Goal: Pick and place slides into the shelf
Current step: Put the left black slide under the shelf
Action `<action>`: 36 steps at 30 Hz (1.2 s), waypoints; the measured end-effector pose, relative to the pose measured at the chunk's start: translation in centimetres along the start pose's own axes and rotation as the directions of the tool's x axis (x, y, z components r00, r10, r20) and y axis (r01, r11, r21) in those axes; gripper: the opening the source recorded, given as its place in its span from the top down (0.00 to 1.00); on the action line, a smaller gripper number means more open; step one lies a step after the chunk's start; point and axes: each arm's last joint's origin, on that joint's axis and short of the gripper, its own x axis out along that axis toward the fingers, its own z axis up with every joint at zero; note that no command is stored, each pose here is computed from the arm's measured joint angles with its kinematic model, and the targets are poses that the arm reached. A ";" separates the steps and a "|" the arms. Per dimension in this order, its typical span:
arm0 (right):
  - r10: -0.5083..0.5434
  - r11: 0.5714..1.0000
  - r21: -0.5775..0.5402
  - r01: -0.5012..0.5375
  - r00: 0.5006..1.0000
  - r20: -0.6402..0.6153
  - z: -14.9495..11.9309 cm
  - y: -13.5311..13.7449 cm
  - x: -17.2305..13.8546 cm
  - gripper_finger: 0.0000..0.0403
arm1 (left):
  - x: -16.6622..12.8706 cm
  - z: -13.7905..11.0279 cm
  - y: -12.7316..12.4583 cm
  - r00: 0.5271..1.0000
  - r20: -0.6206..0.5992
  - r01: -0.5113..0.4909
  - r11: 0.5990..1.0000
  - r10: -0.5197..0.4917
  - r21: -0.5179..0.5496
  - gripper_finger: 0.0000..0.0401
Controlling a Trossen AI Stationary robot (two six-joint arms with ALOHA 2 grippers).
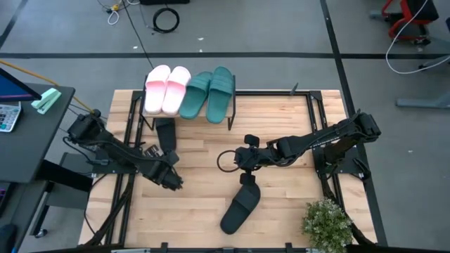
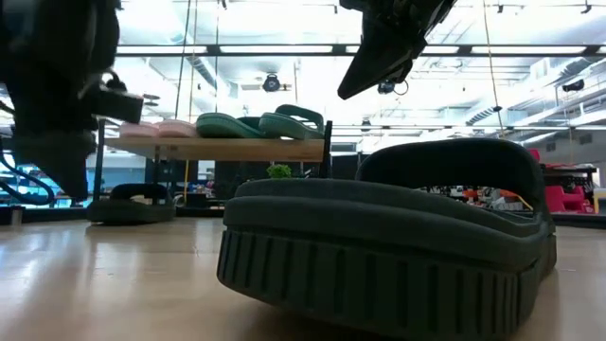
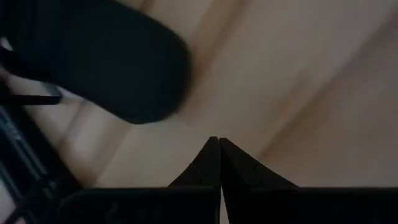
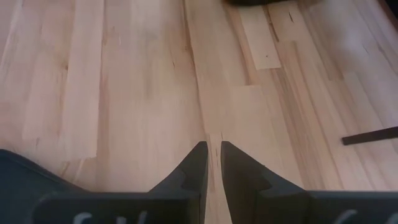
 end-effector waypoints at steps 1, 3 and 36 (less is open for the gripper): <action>0.001 1.000 0.001 -0.001 1.000 0.003 0.0 0.0 0.0 0.87 | 0.5 0.0 0.1 1.000 0.001 -0.015 1.000 0.015 -0.006 0.99; 0.001 1.000 0.002 -0.001 1.000 0.004 0.0 0.0 0.0 0.87 | 1.5 -0.1 0.3 1.000 -0.006 -0.030 0.999 0.029 -0.025 0.99; 0.003 1.000 0.003 -0.003 1.000 0.009 0.1 0.0 0.0 0.87 | 8.6 4.4 6.4 0.988 -0.061 -0.153 0.968 0.144 -0.198 1.00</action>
